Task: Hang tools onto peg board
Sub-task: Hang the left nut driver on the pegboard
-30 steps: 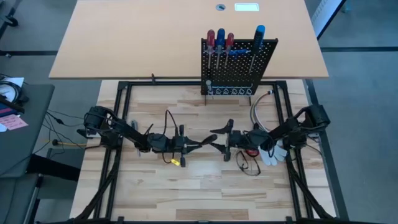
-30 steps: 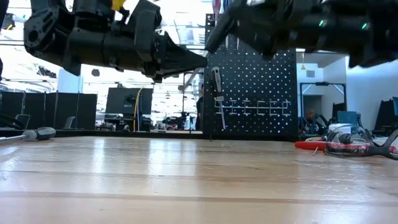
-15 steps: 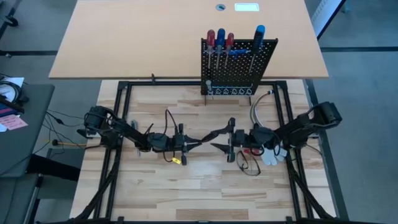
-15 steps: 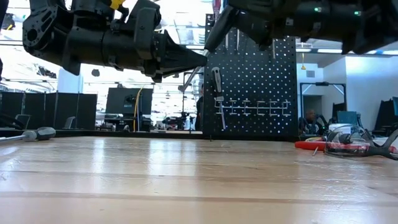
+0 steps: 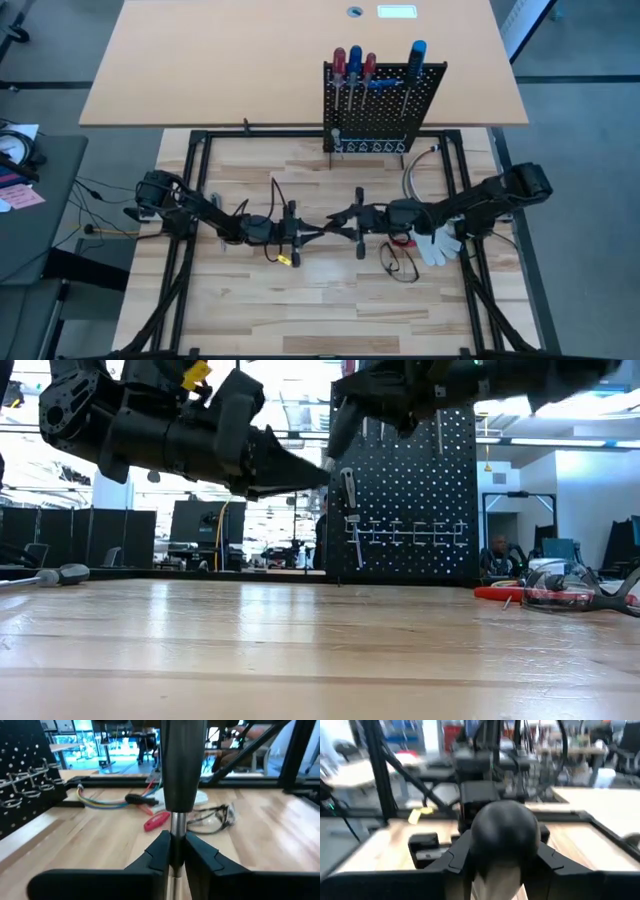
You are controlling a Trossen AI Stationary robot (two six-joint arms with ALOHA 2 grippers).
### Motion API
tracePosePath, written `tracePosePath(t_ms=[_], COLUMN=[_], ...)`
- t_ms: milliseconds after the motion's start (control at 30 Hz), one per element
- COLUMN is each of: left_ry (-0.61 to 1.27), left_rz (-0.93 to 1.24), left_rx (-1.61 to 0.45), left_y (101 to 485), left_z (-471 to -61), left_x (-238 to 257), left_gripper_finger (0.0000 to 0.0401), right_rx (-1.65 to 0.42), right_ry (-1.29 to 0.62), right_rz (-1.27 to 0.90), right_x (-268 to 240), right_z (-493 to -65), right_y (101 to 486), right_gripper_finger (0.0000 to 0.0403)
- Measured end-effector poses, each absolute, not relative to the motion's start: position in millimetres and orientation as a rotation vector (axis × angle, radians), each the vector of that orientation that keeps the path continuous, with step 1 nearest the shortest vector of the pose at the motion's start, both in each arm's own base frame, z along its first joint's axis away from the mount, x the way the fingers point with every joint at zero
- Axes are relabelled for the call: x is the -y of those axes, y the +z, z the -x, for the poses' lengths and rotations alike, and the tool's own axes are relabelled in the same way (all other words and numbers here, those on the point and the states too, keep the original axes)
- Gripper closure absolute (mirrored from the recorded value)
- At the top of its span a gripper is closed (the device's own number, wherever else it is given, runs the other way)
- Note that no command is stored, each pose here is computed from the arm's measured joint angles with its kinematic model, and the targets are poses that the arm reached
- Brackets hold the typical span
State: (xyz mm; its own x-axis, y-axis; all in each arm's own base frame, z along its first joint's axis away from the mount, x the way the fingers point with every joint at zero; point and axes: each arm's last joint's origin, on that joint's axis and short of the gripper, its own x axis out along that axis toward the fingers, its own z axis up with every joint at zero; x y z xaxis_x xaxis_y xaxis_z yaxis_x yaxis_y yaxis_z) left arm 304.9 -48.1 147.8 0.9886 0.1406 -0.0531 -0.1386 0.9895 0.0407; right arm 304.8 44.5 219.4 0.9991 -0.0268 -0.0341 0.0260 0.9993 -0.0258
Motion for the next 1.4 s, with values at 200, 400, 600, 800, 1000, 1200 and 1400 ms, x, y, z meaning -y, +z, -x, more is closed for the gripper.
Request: tracePosePath(t_ms=[200,400,600,800,1000,1200,1400], left_ry=[0.239,0.271,0.266,0.266,0.257,0.257,0.257], left_rz=[-0.049,-0.023,-0.027,-0.026,-0.029,-0.028,-0.027], left_rx=[-0.23,-0.412,-0.403,-0.405,-0.406,-0.405,-0.403], left_y=[136.8,123.9,125.8,125.6,125.5,125.5,125.6], left_z=[-301.7,-294.2,-295.4,-295.3,-295.1,-295.1,-295.1], left_x=[37.6,33.0,33.2,33.4,35.2,35.2,35.2], left_gripper_finger=[0.0303,0.0275,0.0273,0.0272,0.0272,0.0272,0.0272], right_rx=[-0.199,-0.333,-0.358,-0.294,-0.297,-0.362,-0.41], right_ry=[-0.238,-0.553,-0.709,-0.788,-0.786,-0.777,-0.791], right_rz=[0.078,0.144,0.196,0.224,0.17,0.129,0.11], right_x=[-30.1,7.3,49.5,77.3,95.1,110.3,118.5], right_z=[-299.2,-285.0,-286.5,-296.0,-295.6,-302.0,-307.4], right_y=[270.7,315.9,318.4,317.1,311.6,293.2,278.6], right_gripper_finger=[0.0283,0.0283,0.0283,0.0283,0.0283,0.0283,0.0283])
